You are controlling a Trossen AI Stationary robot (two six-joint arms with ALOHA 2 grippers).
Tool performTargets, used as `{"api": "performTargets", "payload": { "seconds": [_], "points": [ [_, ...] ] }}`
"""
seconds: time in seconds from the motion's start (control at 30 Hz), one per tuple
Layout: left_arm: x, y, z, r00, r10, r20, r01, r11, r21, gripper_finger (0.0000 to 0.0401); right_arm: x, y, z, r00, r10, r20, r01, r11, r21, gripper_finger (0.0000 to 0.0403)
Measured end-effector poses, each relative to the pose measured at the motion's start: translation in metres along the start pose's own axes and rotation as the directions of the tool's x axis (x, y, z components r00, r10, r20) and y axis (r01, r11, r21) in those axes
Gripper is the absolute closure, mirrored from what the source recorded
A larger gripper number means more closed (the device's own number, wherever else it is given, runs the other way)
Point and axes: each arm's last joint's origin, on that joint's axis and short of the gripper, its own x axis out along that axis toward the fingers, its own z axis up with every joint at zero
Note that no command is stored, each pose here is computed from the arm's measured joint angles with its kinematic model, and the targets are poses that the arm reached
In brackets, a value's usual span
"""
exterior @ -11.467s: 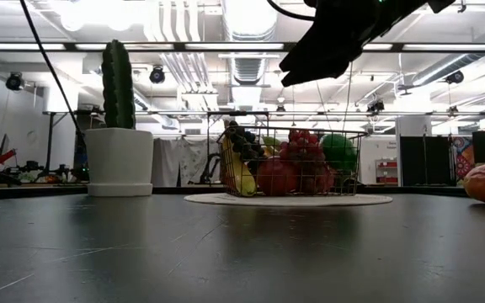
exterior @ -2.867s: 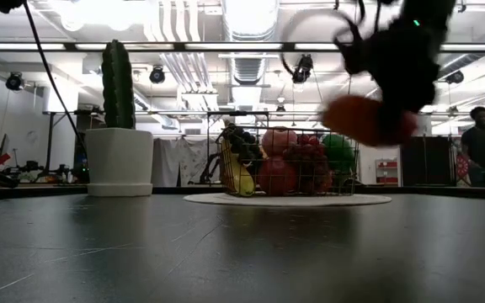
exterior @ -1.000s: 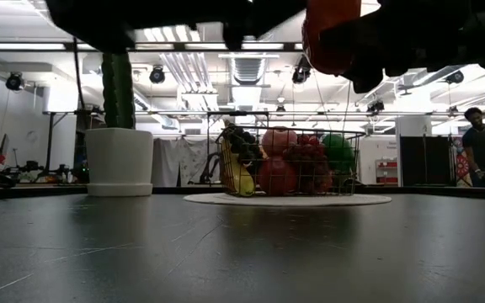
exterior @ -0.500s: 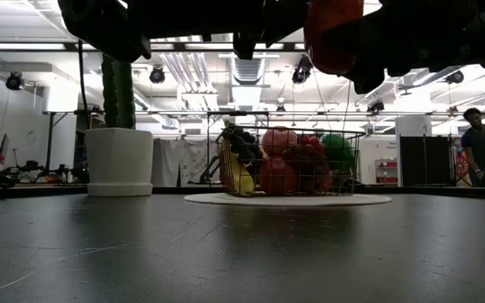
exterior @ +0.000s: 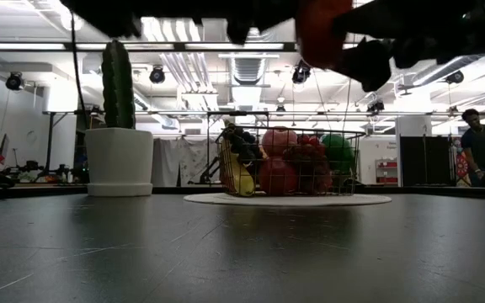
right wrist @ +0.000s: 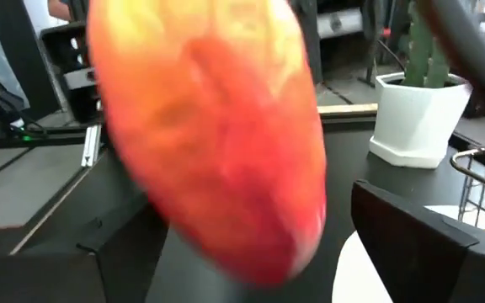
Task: Build produce basket
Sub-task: Put the red mango into the wire basket
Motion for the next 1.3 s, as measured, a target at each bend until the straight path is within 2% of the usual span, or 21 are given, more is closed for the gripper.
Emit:
{"api": "performTargets", "payload": {
  "seconds": [0.13, 0.27, 0.47, 0.6, 0.73, 0.83, 1.03, 1.3],
  "points": [
    [-0.008, 0.018, 0.030, 0.988, 0.066, -0.137, -0.052, 0.994, 0.099, 0.0219, -0.014, -0.004, 0.012, 0.999, -0.005, -0.052, 0.007, 0.999, 0.052, 0.0051],
    [-0.014, 0.051, 0.054, 0.947, 0.169, -0.272, -0.125, 0.977, 0.172, 0.0218, -0.029, -0.009, 0.022, 0.996, -0.009, -0.088, 0.016, 0.997, 0.079, 0.0060],
    [-0.012, 0.109, 0.060, 0.899, 0.320, -0.298, -0.251, 0.936, 0.248, 0.0217, -0.040, -0.013, 0.024, 0.995, -0.010, -0.099, 0.015, 0.998, 0.056, 0.0074],
    [-0.011, 0.153, 0.050, 0.850, 0.438, -0.293, -0.383, 0.895, 0.228, 0.0217, -0.040, -0.013, 0.021, 0.994, -0.011, -0.112, 0.017, 0.999, 0.052, 0.0075],
    [-0.011, 0.193, 0.033, 0.799, 0.539, -0.267, -0.537, 0.839, 0.087, 0.0216, -0.038, -0.012, 0.018, 0.992, -0.013, -0.126, 0.019, 0.999, 0.046, 0.0076],
    [-0.009, 0.214, 0.018, 0.763, 0.590, -0.264, -0.611, 0.791, 0.004, 0.0216, -0.035, -0.012, 0.015, 0.991, -0.013, -0.135, 0.019, 0.999, 0.043, 0.0076],
    [-0.006, 0.233, -0.011, 0.679, 0.672, -0.294, -0.703, 0.711, 0.001, 0.0216, -0.032, -0.011, 0.009, 0.986, -0.018, -0.164, 0.025, 0.999, 0.043, 0.0076],
    [-0.004, 0.236, -0.031, 0.606, 0.724, -0.330, -0.754, 0.655, 0.050, 0.0216, -0.030, -0.010, 0.006, 0.985, -0.019, -0.174, 0.029, 0.998, 0.052, 0.0076]
  ]
}}
